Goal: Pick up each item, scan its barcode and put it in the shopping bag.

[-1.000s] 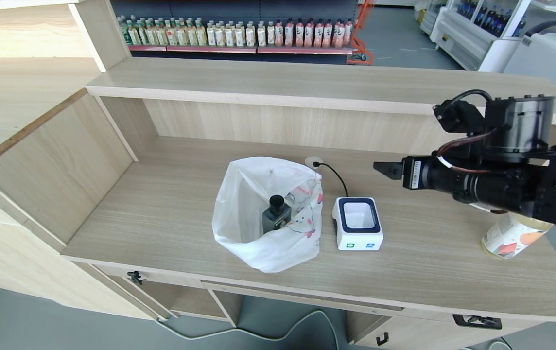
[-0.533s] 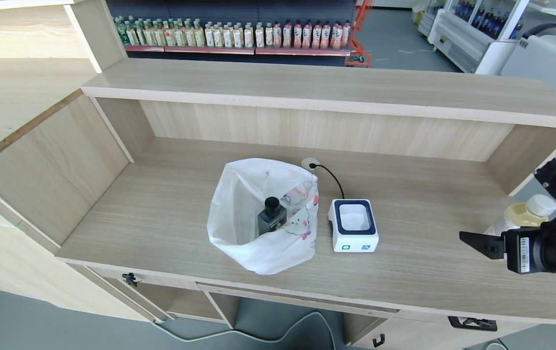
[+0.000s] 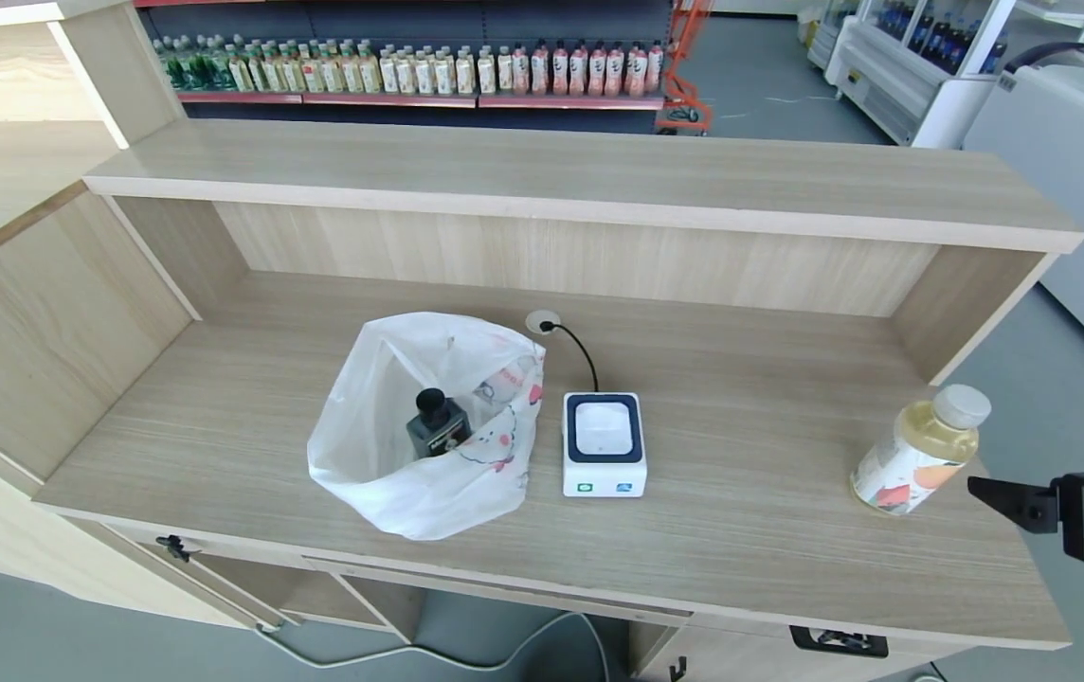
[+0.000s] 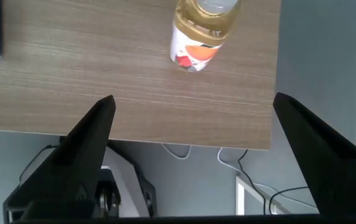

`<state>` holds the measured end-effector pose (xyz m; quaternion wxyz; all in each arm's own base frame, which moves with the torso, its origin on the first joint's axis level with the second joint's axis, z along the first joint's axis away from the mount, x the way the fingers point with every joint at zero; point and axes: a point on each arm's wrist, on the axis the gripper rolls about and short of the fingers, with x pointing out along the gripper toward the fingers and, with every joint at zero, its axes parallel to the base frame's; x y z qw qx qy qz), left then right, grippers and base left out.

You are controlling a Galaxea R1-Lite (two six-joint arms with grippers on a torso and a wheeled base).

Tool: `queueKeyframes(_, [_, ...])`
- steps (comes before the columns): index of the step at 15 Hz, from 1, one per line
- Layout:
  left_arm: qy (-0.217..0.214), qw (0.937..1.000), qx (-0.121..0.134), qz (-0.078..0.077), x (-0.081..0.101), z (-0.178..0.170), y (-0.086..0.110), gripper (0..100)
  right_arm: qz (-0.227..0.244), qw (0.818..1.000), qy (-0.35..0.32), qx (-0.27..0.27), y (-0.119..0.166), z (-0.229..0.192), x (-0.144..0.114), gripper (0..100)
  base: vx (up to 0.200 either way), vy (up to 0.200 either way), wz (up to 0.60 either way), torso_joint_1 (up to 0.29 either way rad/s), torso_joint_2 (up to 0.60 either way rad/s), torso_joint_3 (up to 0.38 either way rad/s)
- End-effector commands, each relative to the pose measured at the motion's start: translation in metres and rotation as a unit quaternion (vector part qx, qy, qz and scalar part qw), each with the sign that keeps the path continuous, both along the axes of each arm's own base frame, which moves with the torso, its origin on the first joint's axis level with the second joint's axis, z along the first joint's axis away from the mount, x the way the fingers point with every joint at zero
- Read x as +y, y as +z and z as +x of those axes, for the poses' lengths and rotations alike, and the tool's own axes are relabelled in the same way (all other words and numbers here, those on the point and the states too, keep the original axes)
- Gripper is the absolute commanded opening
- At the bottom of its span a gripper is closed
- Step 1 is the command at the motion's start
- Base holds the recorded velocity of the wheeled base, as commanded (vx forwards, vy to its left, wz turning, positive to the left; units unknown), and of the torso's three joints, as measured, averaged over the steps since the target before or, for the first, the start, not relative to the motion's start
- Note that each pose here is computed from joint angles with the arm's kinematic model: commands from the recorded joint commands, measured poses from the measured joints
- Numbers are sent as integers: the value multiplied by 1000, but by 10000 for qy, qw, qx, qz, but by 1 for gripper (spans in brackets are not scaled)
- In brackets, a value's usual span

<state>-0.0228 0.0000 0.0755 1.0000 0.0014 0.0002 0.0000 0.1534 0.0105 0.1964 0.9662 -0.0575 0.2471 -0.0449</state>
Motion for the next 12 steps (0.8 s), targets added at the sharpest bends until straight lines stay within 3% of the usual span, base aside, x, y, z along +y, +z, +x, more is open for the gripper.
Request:
queueKeyframes(1, [0, 10000, 6, 2, 0, 0, 0, 100, 20, 10000, -31, 91, -4, 0, -1, 100, 0, -200, 0, 2, -2, 7])
queueKeyframes(7, [0, 10000, -2, 2, 0, 0, 0, 100, 228, 9980, 376, 455, -25, -9, 1, 100, 0, -200, 0, 1, 3, 2])
queueKeyframes(12, [0, 10000, -2, 2, 0, 0, 0, 100, 538, 9938, 729, 638, -31, -5, 17, 100, 0, 0, 0, 0, 0, 0])
